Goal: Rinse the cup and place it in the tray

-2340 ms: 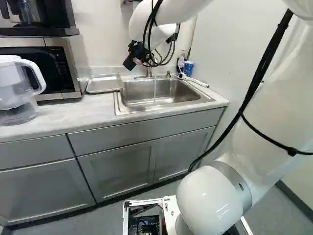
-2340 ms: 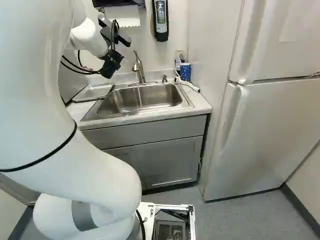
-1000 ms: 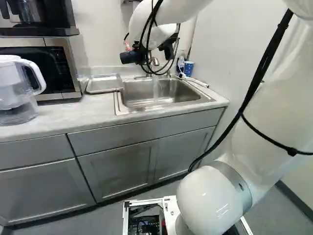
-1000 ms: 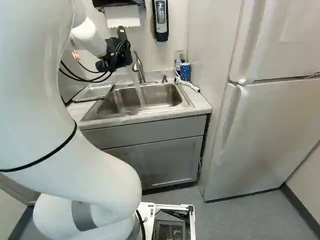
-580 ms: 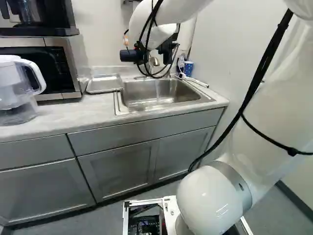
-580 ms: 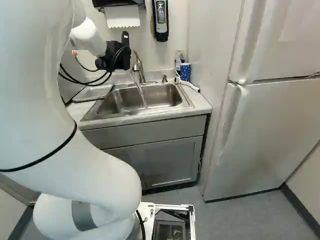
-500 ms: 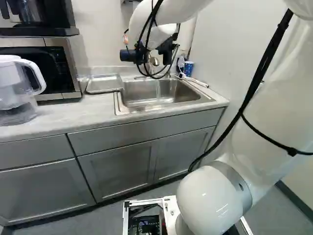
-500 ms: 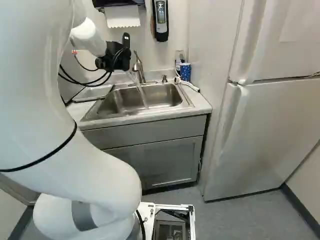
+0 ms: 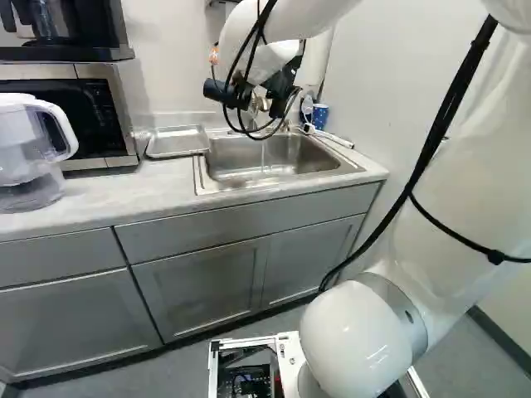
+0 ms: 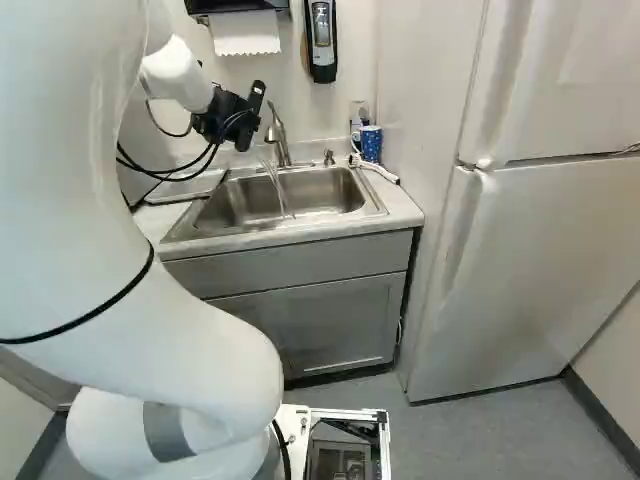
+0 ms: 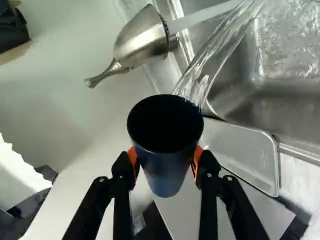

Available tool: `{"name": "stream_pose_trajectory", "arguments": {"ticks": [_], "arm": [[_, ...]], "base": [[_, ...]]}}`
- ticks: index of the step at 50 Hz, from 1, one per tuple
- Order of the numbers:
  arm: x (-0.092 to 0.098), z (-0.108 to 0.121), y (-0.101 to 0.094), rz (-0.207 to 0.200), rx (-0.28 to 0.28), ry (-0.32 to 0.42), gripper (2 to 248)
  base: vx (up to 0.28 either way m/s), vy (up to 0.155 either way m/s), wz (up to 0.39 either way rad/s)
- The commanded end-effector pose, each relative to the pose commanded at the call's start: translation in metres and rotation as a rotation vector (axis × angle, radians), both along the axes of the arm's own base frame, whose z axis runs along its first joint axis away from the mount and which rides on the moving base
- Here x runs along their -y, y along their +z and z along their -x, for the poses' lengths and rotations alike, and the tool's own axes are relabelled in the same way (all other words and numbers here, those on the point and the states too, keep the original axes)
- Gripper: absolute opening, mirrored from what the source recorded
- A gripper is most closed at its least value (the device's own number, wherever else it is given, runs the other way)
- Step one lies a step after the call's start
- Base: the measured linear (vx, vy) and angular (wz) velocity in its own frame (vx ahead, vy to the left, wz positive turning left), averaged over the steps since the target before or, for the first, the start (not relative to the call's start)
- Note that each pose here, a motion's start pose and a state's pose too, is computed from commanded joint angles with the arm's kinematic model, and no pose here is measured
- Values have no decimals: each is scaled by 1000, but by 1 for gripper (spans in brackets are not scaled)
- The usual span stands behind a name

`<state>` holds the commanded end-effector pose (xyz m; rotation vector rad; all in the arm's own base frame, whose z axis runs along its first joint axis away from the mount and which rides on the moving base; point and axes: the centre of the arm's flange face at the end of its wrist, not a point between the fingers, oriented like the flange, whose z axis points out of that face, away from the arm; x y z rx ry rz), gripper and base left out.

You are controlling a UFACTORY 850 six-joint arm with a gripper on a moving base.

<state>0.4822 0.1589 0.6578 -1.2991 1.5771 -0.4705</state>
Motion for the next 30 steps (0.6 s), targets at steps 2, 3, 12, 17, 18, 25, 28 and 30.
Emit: {"name": "stream_pose_trajectory", "arguments": {"ticks": [2, 3, 12, 17, 18, 25, 28, 30], "arm": [[0, 0, 0, 0, 0, 0, 122], [0, 0, 0, 0, 0, 0, 122], [0, 0, 0, 0, 0, 0, 122], [0, 0, 0, 0, 0, 0, 122], [0, 0, 0, 0, 0, 0, 122], [0, 0, 0, 35, 11, 17, 122], [0, 0, 0, 58, 19, 29, 122], [0, 0, 0, 75, 25, 37, 122]], "base": [[0, 0, 0], [0, 0, 0], [0, 0, 0], [0, 0, 0], [0, 0, 0], [0, 0, 0], [0, 0, 0], [0, 0, 0]]}}
